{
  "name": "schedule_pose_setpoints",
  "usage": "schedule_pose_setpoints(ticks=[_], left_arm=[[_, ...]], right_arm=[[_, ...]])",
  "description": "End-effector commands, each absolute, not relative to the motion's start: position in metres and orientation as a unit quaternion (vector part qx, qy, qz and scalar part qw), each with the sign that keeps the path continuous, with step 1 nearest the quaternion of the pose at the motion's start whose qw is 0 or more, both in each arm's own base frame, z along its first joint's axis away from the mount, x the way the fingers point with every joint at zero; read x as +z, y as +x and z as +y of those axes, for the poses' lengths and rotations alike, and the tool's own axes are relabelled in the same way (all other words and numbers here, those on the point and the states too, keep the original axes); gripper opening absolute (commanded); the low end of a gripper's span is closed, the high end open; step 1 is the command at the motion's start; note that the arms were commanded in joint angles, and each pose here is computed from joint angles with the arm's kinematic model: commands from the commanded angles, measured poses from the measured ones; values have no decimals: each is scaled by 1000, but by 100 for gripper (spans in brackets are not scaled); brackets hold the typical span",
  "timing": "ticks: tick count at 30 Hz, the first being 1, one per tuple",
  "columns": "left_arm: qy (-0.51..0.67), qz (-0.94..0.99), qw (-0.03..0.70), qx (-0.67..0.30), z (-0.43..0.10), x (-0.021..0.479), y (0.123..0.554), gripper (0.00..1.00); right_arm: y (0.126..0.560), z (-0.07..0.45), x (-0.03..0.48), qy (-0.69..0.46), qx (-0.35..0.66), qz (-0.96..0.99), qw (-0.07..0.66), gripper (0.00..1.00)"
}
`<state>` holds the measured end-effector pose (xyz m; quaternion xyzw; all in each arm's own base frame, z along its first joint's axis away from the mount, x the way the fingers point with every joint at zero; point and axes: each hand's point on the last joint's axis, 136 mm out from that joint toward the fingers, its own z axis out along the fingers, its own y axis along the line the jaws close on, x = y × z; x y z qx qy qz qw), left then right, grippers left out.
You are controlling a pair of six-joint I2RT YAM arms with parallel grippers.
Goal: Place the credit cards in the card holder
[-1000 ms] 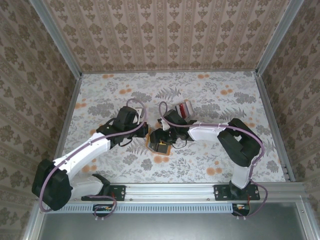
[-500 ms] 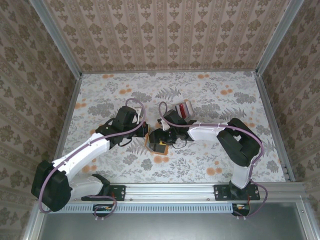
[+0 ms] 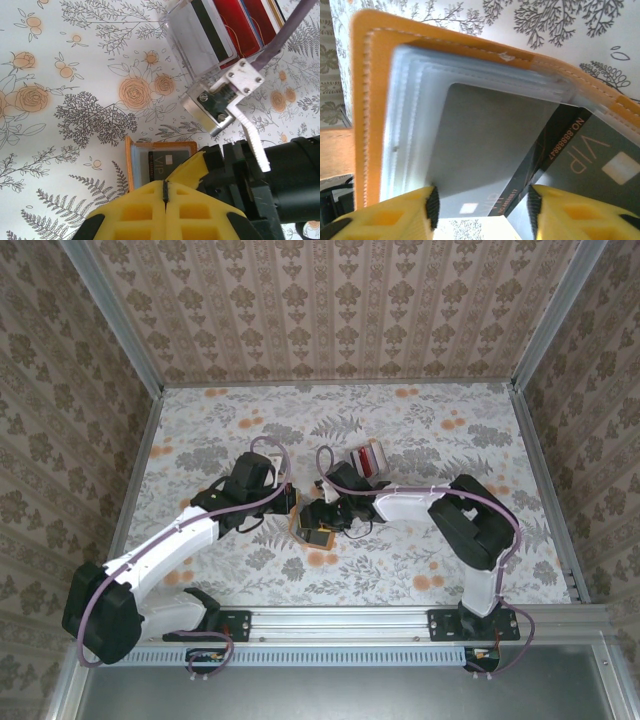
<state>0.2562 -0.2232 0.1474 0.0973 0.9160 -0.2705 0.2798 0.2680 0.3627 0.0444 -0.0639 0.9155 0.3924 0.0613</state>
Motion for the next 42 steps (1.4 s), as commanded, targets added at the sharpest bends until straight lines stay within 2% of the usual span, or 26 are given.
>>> schedule_pose_setpoints(ticks=[1, 7, 13, 16, 25, 38, 42], left_arm=[[90, 912, 283, -283, -223, 161, 255, 0], [85, 913, 284, -280, -221, 161, 255, 0], [79, 913, 283, -284, -220, 164, 254, 0], [77, 912, 284, -287, -220, 166, 254, 0], [57, 905, 275, -320, -229, 167, 252, 0], [21, 903, 259, -341, -229, 165, 248, 0], [17, 899, 258, -354, -231, 169, 249, 0]], right_arm=[[266, 366, 36, -66, 403, 911, 52, 46], [267, 361, 33, -63, 397, 913, 63, 39], [268, 351, 19, -52, 378, 922, 71, 20], [270, 351, 15, -51, 371, 924, 73, 16], [284, 356, 11, -27, 365, 927, 82, 10], [304, 372, 15, 29, 475, 875, 90, 12], [304, 368, 14, 27, 468, 879, 88, 14]])
